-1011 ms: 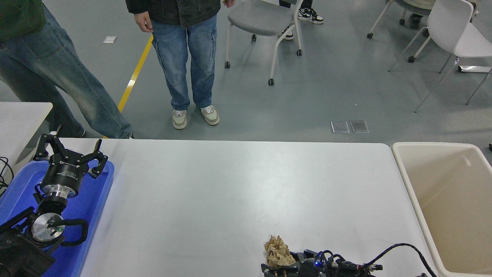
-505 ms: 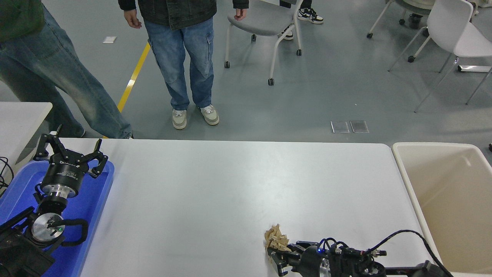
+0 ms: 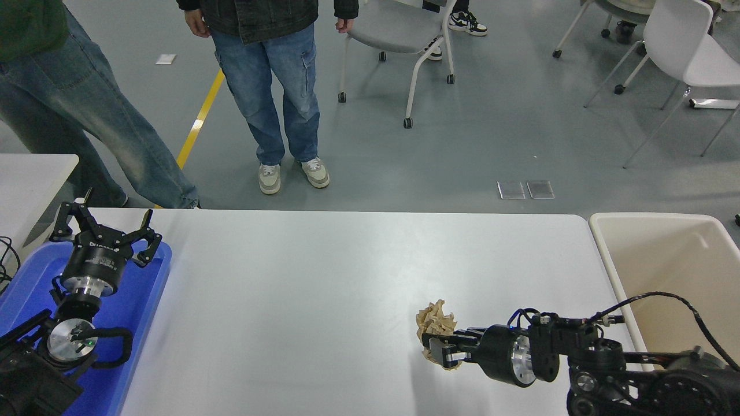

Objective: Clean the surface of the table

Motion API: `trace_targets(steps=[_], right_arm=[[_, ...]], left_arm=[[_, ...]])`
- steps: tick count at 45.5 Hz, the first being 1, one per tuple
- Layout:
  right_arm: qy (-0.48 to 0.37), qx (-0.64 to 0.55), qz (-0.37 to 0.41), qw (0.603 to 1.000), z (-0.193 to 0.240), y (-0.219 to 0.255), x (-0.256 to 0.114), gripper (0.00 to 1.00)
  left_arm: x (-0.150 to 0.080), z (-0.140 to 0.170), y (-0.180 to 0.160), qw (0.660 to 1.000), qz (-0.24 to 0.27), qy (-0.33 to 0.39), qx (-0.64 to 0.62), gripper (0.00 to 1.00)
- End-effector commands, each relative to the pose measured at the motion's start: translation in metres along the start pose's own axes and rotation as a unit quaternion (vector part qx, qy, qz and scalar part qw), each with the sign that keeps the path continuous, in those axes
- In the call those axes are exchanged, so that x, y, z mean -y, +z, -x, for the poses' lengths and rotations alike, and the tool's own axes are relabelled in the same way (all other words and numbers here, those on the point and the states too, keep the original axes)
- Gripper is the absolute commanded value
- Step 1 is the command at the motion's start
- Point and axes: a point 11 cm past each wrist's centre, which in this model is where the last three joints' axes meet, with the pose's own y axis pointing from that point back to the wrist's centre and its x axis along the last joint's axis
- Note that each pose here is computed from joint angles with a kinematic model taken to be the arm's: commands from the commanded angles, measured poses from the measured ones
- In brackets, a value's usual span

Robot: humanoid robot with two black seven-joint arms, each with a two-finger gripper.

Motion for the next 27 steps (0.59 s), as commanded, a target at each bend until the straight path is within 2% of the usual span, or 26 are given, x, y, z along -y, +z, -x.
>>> trace_targets(steps=[1,16,27], right_arm=[[0.006,0.020,-0.006,1.000,-0.030,0.001,-0.029,0.00],[0.043,0.024,0.013,0.999,-0.061,0.010,-0.070,0.00],[0.088,0.060,0.036,0.994,-0.113,0.028,-0.130,0.00]], left_arm=[[0.000,0.000,0.000,1.000,0.000,0.000,0.000,1.00],[0.000,0.000,0.000,1.000,0.000,0.000,0.000,1.00],[0.000,0.000,0.000,1.000,0.000,0.000,0.000,1.00]])
